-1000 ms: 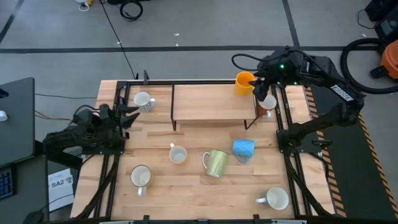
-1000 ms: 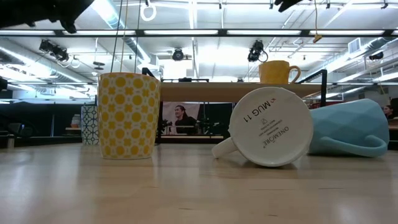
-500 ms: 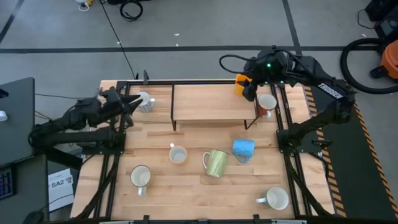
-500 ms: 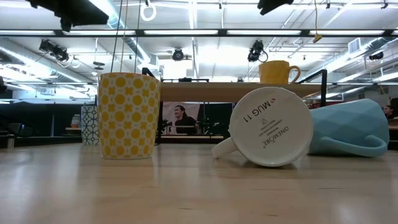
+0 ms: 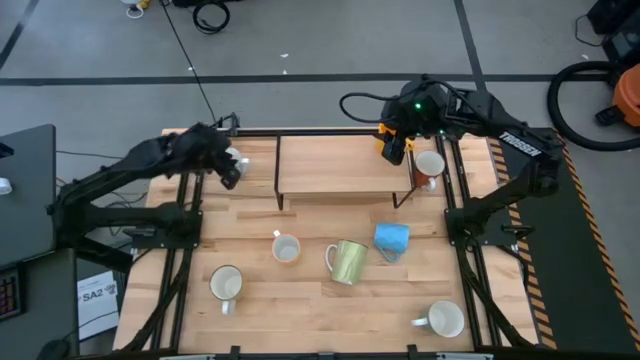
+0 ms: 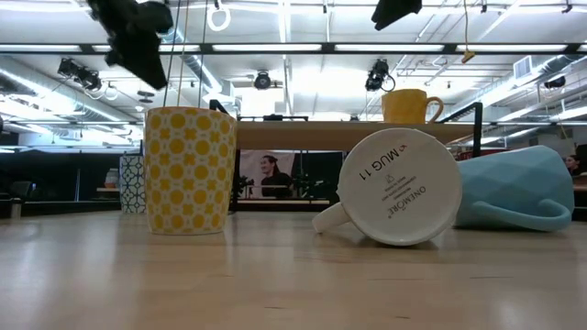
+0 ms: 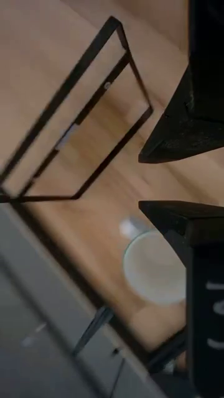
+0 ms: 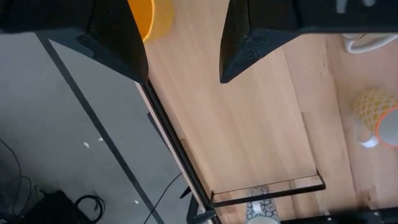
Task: Place coffee mugs
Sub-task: Put the blue patterned mug on the shelf
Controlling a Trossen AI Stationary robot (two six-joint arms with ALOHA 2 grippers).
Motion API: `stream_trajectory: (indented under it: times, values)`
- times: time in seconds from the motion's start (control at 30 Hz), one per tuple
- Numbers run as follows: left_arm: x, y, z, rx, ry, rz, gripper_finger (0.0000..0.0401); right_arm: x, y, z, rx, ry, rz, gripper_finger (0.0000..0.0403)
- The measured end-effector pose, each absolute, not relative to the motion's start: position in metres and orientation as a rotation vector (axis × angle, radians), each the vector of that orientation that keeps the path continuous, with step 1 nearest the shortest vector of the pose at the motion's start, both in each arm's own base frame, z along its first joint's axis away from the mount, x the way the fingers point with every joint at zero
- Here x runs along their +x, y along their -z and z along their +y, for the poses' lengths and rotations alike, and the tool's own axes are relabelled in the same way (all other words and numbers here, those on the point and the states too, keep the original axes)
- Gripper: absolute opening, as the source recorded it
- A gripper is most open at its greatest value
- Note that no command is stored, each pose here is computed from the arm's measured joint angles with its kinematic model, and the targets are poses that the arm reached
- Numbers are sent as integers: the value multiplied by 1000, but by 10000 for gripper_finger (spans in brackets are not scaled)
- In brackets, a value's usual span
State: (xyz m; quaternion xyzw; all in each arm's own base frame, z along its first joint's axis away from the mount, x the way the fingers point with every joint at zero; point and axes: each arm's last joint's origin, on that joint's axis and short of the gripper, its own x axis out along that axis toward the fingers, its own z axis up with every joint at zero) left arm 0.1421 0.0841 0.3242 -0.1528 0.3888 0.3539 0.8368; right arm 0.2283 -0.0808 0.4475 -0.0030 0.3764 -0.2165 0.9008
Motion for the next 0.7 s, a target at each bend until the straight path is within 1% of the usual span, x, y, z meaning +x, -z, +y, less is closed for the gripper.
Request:
stream_trajectory:
  times: [0.13,0.37,0.7]
  values:
    - [151,-308,111,-390,-719,938,114,229,-447,-81,-23,441,784,204]
    - [158,-278,149,-521,-789,1085,114,229,-447,-80,-15,419,783,204]
    - [163,-255,169,-585,-817,1180,114,229,-447,-80,-14,419,783,204]
